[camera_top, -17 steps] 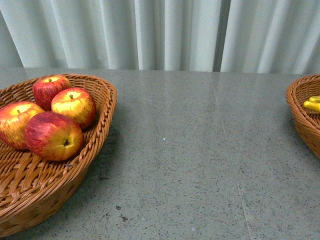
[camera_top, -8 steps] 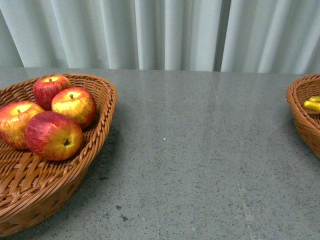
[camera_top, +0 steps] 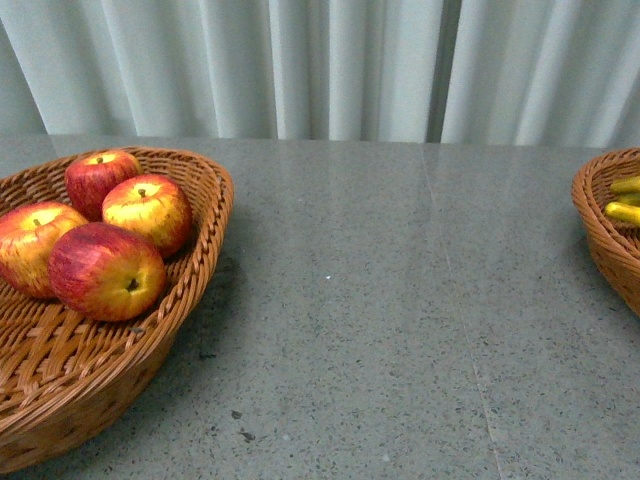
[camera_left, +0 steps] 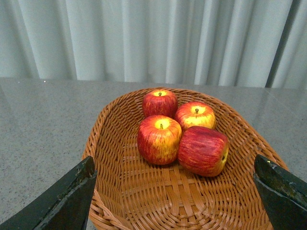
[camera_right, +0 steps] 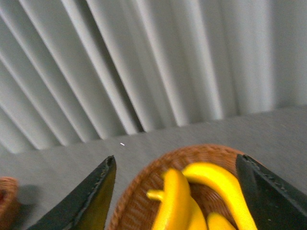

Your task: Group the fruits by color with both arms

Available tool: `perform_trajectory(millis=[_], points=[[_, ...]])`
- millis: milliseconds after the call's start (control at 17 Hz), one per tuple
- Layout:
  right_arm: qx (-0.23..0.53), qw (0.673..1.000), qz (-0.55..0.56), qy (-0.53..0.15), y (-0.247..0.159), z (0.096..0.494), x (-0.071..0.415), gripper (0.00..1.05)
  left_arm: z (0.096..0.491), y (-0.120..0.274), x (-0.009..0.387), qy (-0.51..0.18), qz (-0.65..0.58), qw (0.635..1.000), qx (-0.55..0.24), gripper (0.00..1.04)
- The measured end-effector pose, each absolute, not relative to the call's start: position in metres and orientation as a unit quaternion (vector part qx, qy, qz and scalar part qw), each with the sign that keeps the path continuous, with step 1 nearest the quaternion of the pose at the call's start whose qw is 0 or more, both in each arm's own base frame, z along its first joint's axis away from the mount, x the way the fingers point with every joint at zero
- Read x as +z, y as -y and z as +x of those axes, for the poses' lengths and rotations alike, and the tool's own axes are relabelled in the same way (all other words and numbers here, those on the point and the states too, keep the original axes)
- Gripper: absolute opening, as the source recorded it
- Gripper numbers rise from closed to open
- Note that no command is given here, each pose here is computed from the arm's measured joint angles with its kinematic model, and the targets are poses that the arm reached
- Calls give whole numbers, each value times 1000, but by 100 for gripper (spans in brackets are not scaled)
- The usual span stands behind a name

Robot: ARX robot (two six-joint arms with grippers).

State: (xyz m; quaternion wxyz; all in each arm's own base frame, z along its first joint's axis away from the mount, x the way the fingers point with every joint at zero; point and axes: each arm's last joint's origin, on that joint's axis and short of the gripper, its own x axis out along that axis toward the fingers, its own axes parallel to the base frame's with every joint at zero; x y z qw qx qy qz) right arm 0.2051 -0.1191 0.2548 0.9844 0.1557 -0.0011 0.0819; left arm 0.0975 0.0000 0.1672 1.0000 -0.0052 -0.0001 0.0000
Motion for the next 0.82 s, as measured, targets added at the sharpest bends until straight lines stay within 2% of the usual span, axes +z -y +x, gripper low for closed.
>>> perform_trajectory(millis=[118, 235, 412, 471, 824], points=[[3, 997, 73, -30, 85, 157, 230, 50, 97, 0, 167, 0, -5, 1000, 0, 98], [-5, 998, 45, -31, 66, 134, 217, 34, 97, 0, 167, 0, -5, 1000, 0, 98], [6, 1000, 10, 0, 41, 121, 211, 4, 97, 0, 167, 0, -5, 1000, 0, 98], [5, 1000, 4, 5, 37, 120, 209, 2, 97, 0, 167, 0, -5, 1000, 0, 98], [3, 1000, 3, 2, 16, 112, 188, 2, 97, 0, 167, 0, -5, 1000, 0, 98]])
